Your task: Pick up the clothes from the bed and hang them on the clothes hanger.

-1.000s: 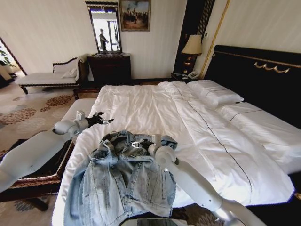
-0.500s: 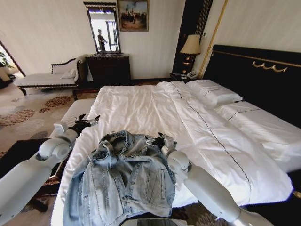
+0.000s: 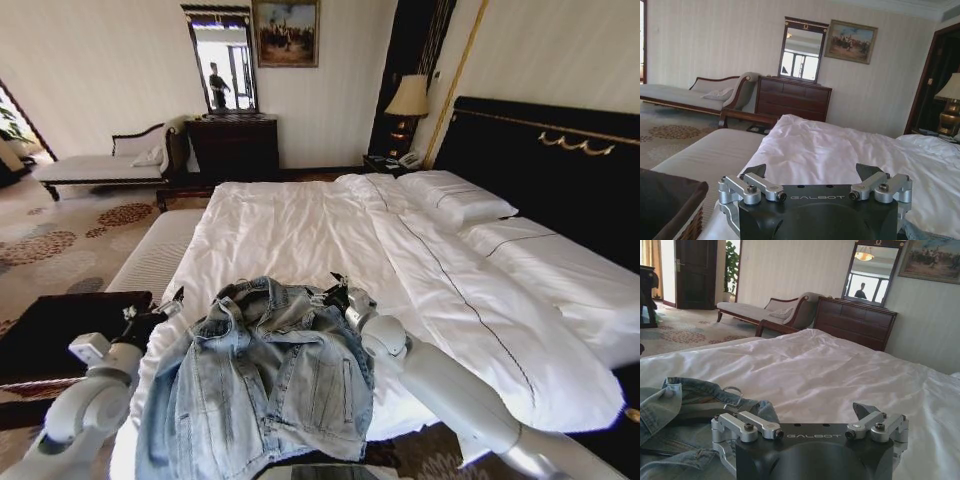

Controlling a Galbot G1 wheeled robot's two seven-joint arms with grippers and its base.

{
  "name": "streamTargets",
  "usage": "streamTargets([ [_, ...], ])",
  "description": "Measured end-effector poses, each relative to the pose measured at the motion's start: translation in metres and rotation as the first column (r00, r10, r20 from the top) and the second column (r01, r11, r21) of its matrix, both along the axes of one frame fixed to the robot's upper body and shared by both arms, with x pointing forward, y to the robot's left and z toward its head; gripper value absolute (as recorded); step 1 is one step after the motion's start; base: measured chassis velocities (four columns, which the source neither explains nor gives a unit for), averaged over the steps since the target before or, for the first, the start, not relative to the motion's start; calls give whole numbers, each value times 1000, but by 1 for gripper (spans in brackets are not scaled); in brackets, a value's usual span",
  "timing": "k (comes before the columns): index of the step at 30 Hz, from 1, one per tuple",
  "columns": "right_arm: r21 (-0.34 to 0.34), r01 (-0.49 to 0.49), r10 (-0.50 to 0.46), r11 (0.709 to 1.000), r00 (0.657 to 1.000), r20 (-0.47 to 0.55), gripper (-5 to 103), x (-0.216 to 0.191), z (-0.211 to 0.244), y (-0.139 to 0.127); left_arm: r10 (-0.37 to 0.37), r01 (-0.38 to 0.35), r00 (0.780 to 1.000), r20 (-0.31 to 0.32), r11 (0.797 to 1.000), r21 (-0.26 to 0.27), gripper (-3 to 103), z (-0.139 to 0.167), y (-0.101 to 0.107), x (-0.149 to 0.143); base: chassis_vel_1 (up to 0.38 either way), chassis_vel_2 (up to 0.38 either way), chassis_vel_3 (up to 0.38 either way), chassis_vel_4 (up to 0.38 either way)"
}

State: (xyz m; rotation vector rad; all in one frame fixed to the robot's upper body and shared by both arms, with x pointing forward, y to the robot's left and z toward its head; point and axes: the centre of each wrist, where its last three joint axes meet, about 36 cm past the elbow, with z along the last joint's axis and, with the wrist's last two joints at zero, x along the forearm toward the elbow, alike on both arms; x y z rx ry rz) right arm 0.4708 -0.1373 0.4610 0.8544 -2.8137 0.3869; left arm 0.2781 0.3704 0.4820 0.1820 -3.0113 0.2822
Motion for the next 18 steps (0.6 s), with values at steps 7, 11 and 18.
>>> streamTargets([
  [7, -45, -162, 161, 986, 987, -10, 100, 36, -3, 66, 63, -63, 997, -34, 998, -14, 100, -15, -2, -34, 0, 0, 0, 0],
  [11, -62, -252, 252, 966, 968, -5, 100, 54, 5, 111, 79, -80, 996, -38, 996, -24, 100, -17, -5, -49, 0, 0, 0, 0],
  [18, -152, -384, 383, 911, 923, -36, 100, 80, 1, 177, 119, -121, 992, -50, 992, -41, 100, -28, -2, -74, 0, 0, 0, 0],
])
